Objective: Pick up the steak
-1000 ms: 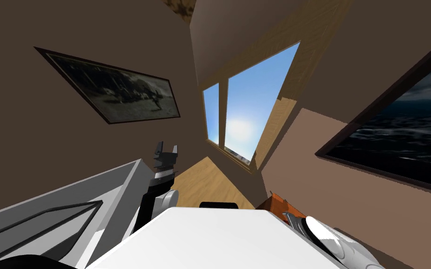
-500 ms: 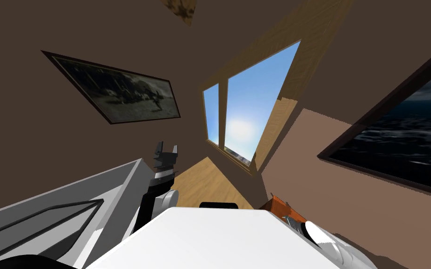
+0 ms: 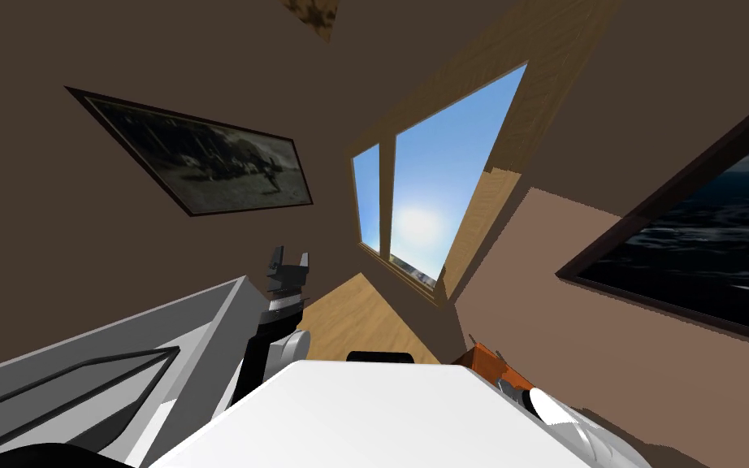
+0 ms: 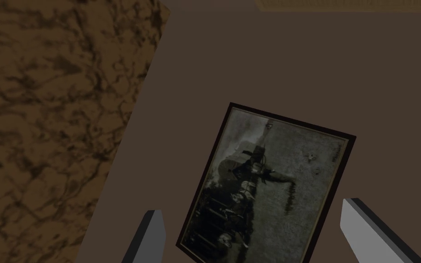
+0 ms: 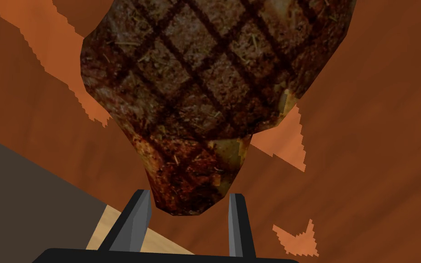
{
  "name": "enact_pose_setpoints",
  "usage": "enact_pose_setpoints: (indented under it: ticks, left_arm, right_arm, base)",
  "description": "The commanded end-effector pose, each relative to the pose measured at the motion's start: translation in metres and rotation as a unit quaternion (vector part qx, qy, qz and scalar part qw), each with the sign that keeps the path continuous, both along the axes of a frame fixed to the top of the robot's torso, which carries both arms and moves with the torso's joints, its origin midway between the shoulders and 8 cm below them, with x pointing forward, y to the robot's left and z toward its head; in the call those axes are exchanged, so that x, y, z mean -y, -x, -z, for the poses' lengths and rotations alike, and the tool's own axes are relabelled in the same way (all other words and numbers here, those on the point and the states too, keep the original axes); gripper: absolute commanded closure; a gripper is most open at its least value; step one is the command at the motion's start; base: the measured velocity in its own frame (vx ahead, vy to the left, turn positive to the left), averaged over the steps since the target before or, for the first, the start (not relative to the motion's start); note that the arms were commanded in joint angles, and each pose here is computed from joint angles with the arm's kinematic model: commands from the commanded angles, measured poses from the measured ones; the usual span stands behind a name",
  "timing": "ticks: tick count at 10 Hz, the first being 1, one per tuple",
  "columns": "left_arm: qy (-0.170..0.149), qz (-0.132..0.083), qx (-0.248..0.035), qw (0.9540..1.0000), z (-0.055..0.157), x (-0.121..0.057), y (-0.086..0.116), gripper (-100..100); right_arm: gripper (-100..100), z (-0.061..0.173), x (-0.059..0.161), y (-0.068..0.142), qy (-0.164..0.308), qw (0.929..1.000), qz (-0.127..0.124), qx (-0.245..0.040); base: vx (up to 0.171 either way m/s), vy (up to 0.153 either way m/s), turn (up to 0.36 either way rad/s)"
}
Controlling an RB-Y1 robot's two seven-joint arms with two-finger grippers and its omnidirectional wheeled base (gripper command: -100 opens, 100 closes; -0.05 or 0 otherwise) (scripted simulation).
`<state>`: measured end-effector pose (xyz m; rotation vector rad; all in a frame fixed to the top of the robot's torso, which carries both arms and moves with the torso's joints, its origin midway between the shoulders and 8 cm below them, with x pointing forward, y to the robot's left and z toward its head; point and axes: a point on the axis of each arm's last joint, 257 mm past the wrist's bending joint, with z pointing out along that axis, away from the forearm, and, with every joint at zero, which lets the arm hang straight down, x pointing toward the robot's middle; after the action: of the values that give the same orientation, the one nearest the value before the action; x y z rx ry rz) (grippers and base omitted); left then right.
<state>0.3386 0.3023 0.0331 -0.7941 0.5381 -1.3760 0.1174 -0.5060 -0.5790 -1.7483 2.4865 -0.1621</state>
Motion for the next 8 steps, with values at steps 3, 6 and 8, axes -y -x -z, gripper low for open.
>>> enact_pose_setpoints:
  ticks: [3, 6, 8]
  left_arm:
    - [0.000, 0.000, 0.000, 1.0000, 0.000, 0.000, 0.000, 0]
    - [0.000, 0.000, 0.000, 1.0000, 0.000, 0.000, 0.000, 0]
    - [0.000, 0.000, 0.000, 1.0000, 0.000, 0.000, 0.000, 0]
  right_arm:
    - [0, 0.000, 0.000, 0.000, 0.000, 1.0000, 0.000, 0.000]
    - [100, -0.019, 0.014, -0.016, 0.000, 1.0000, -0.006, 0.000]
    - [0, -0.017, 0.013, -0.013, 0.000, 1.0000, -0.005, 0.000]
  base:
    - [0.000, 0.000, 0.000]
    - [-0.038, 0.044, -0.053]
    - [-0.010, 0.010, -0.006]
